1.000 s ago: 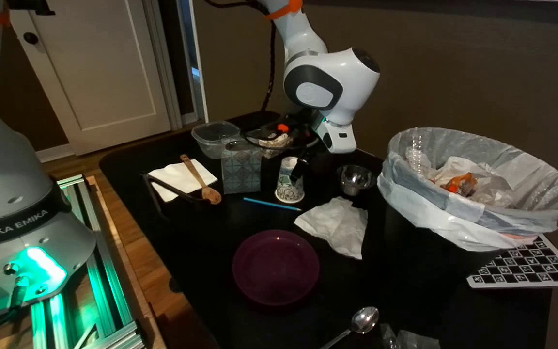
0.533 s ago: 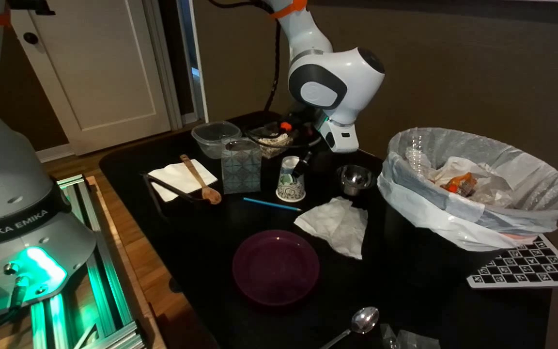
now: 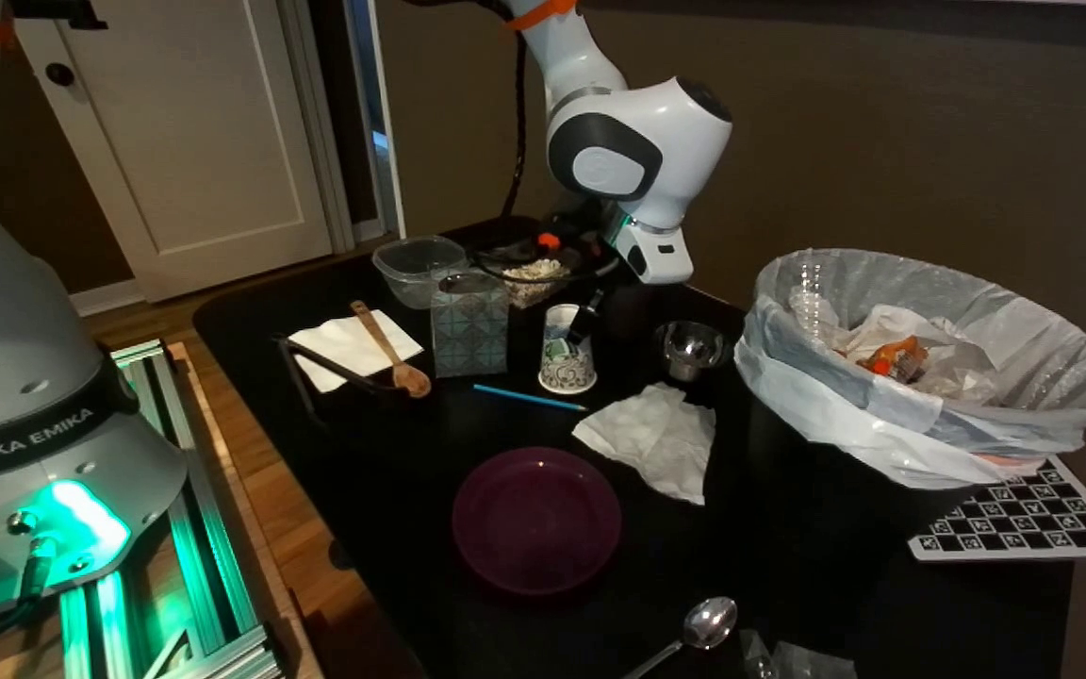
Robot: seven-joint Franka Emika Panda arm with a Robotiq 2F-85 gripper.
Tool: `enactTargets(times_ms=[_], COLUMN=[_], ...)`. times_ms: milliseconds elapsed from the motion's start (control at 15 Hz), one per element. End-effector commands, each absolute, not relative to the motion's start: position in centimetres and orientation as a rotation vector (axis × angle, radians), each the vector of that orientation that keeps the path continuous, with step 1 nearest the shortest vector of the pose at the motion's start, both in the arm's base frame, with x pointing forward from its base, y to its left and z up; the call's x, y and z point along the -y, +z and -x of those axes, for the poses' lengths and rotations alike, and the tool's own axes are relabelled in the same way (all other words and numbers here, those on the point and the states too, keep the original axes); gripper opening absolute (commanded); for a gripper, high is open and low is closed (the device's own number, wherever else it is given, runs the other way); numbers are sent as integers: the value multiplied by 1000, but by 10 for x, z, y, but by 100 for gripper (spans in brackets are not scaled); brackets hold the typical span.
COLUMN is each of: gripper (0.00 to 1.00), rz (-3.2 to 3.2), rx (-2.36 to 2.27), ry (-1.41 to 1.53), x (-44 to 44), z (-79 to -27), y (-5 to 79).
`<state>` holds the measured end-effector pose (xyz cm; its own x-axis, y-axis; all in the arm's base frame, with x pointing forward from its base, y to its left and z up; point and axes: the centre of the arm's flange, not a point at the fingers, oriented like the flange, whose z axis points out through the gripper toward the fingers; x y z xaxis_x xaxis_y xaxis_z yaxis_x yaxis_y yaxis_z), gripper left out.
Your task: Set the cup straight
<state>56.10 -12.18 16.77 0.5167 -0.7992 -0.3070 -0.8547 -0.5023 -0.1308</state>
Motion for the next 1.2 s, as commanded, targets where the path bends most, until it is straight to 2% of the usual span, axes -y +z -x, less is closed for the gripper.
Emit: enactTargets(times_ms=[0, 600, 1133], gripper=[31, 31, 31], rz=[2593, 2738, 2767], rx=[-1407, -1427, -1428], ry=[187, -188, -338], x=[106, 81, 74], z=[-543, -536, -529], y=[177, 180, 186])
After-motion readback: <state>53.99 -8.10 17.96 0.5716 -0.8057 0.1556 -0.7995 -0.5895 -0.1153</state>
